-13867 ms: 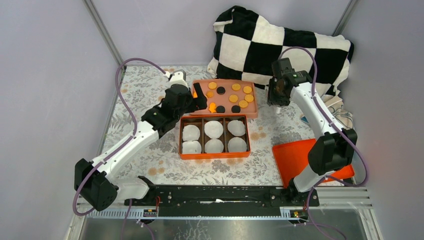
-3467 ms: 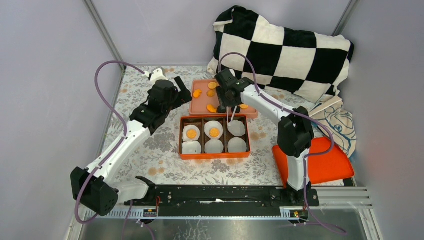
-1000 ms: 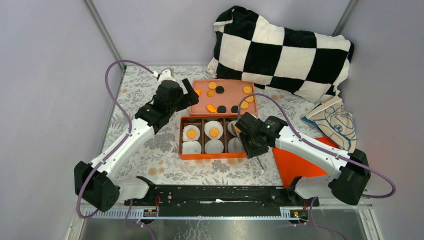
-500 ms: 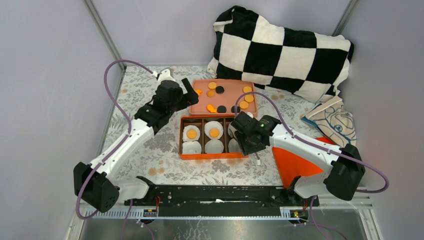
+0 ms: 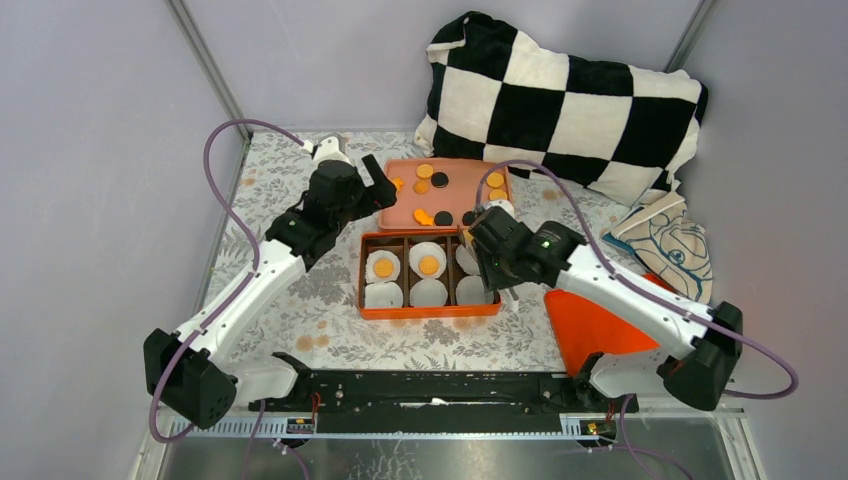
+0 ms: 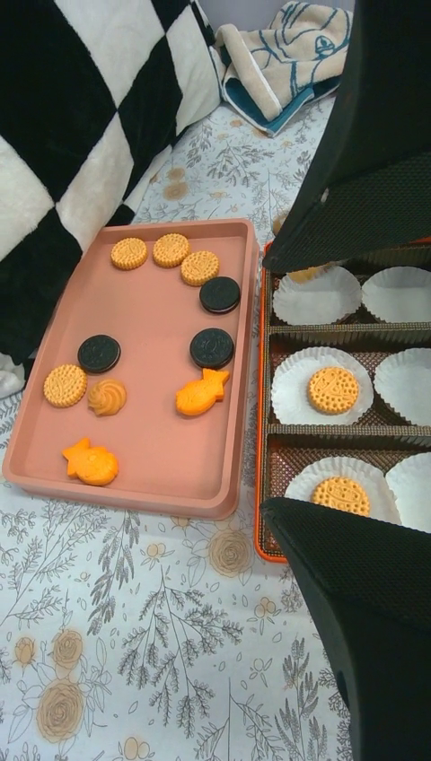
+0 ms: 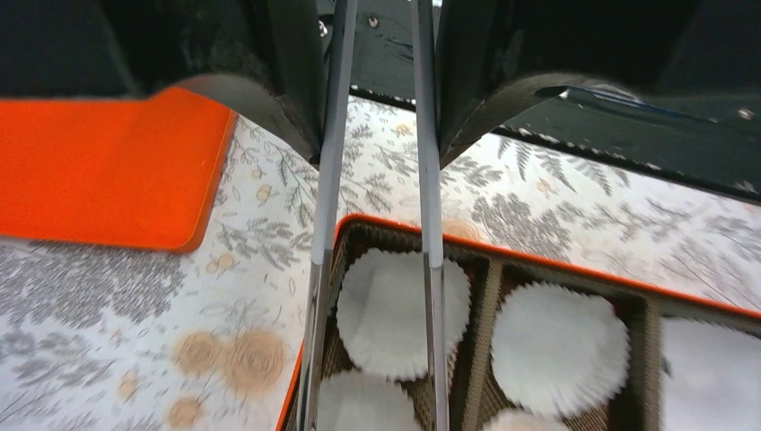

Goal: Pack the cookies

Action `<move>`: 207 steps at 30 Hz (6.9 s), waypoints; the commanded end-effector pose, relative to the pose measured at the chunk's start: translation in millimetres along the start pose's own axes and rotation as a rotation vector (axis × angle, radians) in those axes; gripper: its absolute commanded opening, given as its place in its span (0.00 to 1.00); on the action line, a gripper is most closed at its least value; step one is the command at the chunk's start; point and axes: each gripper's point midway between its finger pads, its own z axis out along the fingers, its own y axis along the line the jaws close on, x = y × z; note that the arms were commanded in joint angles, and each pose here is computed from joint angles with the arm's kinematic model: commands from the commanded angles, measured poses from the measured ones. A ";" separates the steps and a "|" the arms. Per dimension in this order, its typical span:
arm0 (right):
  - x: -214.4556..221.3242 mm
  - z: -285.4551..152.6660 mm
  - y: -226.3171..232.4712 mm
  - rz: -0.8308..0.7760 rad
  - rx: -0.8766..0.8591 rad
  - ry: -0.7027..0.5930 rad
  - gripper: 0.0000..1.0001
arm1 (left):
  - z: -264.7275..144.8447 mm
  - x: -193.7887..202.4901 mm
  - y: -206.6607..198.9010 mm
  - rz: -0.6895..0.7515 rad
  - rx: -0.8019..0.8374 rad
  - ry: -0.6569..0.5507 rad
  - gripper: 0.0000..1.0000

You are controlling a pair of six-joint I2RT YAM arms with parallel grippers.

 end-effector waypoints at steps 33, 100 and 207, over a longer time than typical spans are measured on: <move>-77.2 21.9 -46.6 0.074 0.203 -0.153 0.45 | -1.2 -6.0 -15.6 0.023 0.054 -0.028 0.99; 4.6 175.2 -110.7 0.343 0.188 0.271 0.68 | 9.0 15.2 -11.6 0.026 0.058 0.029 0.99; -146.6 90.4 -26.3 0.076 -0.079 0.069 0.50 | 5.6 16.5 -34.4 0.056 0.115 0.022 0.99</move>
